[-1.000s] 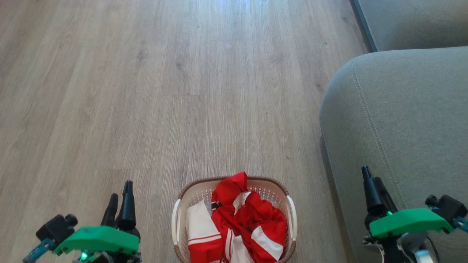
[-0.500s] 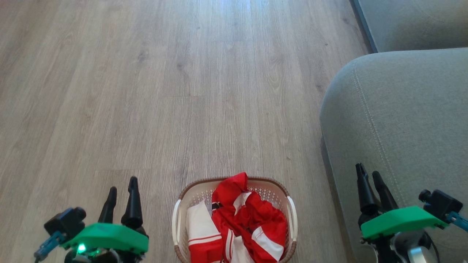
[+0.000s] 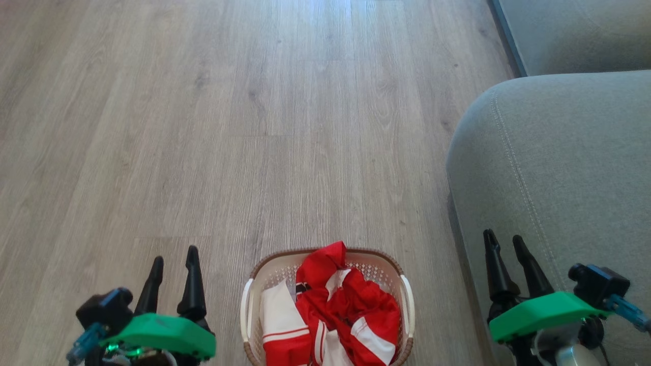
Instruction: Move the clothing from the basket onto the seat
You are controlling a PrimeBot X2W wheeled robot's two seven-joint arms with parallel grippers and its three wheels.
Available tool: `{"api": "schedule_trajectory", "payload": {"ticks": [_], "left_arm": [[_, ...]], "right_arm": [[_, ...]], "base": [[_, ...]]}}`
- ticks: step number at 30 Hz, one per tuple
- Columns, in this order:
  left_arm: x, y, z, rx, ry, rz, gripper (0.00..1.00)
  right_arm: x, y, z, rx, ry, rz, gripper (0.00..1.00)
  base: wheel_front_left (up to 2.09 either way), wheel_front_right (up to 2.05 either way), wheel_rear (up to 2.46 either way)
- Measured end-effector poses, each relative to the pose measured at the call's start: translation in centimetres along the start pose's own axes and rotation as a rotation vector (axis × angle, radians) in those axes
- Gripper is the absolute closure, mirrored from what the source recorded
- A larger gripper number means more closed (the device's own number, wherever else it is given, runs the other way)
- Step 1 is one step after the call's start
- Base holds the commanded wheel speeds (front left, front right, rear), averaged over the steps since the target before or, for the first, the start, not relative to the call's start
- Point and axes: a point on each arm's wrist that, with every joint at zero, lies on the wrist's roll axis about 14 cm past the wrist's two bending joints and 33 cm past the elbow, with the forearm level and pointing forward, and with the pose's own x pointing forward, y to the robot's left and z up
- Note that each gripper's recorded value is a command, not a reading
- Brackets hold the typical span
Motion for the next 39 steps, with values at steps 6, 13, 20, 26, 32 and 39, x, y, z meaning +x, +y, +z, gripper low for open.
{"api": "schedule_trajectory", "payload": {"ticks": [6,13,20,26,32,39], "left_arm": [[-0.5,-0.2,-0.2,0.07,-0.009,-0.004,0.0],[-0.5,-0.3,0.4,0.145,-0.044,-0.007,0.0],[-1.0,-0.3,0.5,0.225,-0.063,-0.009,0.0],[-1.1,-0.5,1.0,0.292,-0.095,-0.019,0.0],[-1.5,-0.6,1.0,0.355,-0.108,-0.022,0.0],[-1.8,-0.9,1.2,0.419,-0.131,-0.038,0.0]], "right_arm": [[0.0,0.6,0.3,-0.071,-0.015,0.023,0.0],[0.0,1.2,0.7,-0.153,-0.038,0.049,0.0],[0.1,2.0,0.9,-0.234,-0.052,0.08,0.0],[0.1,2.9,1.0,-0.305,-0.067,0.114,0.0],[0.0,3.7,1.3,-0.375,-0.087,0.144,0.0],[-0.2,4.4,1.5,-0.442,-0.105,0.17,0.0]], "base": [[0.0,0.0,0.0],[0.0,0.0,0.0],[0.0,0.0,0.0],[0.0,0.0,0.0],[0.0,0.0,0.0],[0.0,0.0,0.0]]}}
